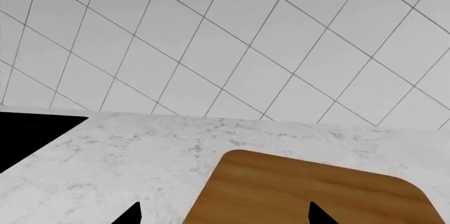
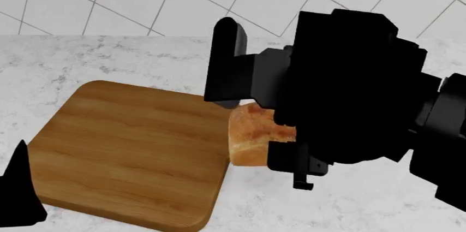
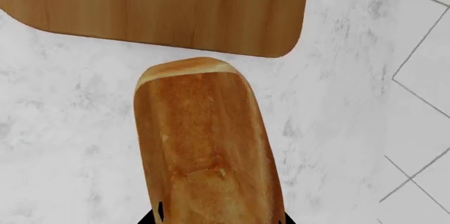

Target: Place the bread and cheese on the cutting board.

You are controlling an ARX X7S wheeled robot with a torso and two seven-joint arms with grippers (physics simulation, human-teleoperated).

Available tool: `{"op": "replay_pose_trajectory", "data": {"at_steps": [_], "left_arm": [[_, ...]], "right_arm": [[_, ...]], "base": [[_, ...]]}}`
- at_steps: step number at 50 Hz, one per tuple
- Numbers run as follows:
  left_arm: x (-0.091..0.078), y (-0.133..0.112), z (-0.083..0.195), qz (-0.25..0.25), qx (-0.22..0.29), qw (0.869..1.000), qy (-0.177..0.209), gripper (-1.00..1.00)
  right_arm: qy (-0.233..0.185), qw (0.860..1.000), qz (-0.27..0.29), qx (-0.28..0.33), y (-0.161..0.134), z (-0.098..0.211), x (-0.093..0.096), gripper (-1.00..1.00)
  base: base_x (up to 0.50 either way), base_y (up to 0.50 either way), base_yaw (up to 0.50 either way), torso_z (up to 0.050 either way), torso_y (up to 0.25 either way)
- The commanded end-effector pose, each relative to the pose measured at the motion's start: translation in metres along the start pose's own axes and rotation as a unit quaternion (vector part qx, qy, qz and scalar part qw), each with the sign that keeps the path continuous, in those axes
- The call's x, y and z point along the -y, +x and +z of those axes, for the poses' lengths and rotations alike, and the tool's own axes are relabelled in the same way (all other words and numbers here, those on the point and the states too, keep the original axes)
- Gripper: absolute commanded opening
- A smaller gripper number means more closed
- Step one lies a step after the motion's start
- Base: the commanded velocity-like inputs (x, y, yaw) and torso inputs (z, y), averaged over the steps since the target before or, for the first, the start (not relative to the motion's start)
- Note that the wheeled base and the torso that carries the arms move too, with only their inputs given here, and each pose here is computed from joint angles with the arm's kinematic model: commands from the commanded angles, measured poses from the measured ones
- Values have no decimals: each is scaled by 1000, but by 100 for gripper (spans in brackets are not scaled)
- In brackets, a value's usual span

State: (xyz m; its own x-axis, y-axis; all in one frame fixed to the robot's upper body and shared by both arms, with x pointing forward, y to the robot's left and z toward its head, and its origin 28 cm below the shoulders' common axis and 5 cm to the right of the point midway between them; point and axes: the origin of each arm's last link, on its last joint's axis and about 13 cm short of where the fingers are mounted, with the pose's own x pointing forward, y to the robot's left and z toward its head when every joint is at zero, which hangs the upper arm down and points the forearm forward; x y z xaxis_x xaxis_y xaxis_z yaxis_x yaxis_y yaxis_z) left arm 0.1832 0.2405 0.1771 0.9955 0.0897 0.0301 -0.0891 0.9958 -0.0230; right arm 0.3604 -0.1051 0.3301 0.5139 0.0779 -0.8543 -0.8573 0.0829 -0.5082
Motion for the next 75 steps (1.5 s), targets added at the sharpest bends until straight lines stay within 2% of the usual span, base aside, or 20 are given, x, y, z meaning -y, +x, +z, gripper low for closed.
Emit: {"op": "replay_pose_trajectory", "data": {"at_steps": [1,5,6,7,8,13,15,20,23,31,32,33,39,50,60,61,62,66,75], "left_arm": [[-1,0,0,2,-1,1000,1,100],[-2,-1,3,5,2,1000,1,100],[-2,-1,3,4,2,1000,1,100],[-2,-1,2,5,0,1000,-2,100],[-1,0,0,3,-2,1000,0,100],[-2,1,-1,4,-2,1000,-1,100],[-3,0,1,4,0,1000,-2,100],[-5,1,-1,10,2,1000,1,100],[-7,0,1,12,4,1000,1,100],[-6,-1,2,9,6,1000,1,100],[-7,-1,3,11,7,1000,0,100],[-7,-2,3,12,8,1000,-2,100],[-10,-1,3,16,8,1000,-4,100],[-12,-3,7,19,11,1000,-6,100],[-12,-2,4,16,10,1000,-5,100],[-12,-1,4,17,10,1000,-3,100],[-12,-2,4,17,10,1000,-4,100],[-11,-2,4,15,9,1000,-4,100],[-10,-2,4,10,9,1000,-4,100]], "right_arm": [[28,998,-38,47,-62,8,7,-100],[87,993,-56,64,-53,19,19,-100],[109,990,-54,68,-46,23,22,-100],[110,990,-46,73,-39,27,22,-100],[127,987,-42,87,-29,33,25,-100],[112,989,-12,91,2,56,39,-100],[116,989,-16,90,10,61,45,-100],[127,988,-7,91,20,64,37,-100],[114,989,4,94,27,66,34,-100],[115,988,26,99,43,70,22,-100],[125,986,45,101,47,70,19,-100],[126,986,42,102,51,69,18,-100],[126,986,58,88,64,67,10,-100],[117,987,70,82,71,69,5,-100],[115,988,55,88,68,70,7,-100],[128,987,50,85,67,69,6,100],[112,989,47,88,67,70,8,100],[99,990,48,93,60,73,12,100],[103,989,23,103,43,73,22,100]], "base": [[0,0,0,0,0],[0,0,0,0,0],[0,0,0,0,0],[0,0,0,0,0],[0,0,0,0,0],[0,0,0,0,0],[0,0,0,0,0],[0,0,0,0,0],[0,0,0,0,0],[0,0,0,0,0],[0,0,0,0,0],[0,0,0,0,0],[0,0,0,0,0],[0,0,0,0,0],[1,0,1,0,0],[0,0,0,0,0],[0,0,0,0,0],[0,0,0,0,0],[0,0,0,0,0]]}}
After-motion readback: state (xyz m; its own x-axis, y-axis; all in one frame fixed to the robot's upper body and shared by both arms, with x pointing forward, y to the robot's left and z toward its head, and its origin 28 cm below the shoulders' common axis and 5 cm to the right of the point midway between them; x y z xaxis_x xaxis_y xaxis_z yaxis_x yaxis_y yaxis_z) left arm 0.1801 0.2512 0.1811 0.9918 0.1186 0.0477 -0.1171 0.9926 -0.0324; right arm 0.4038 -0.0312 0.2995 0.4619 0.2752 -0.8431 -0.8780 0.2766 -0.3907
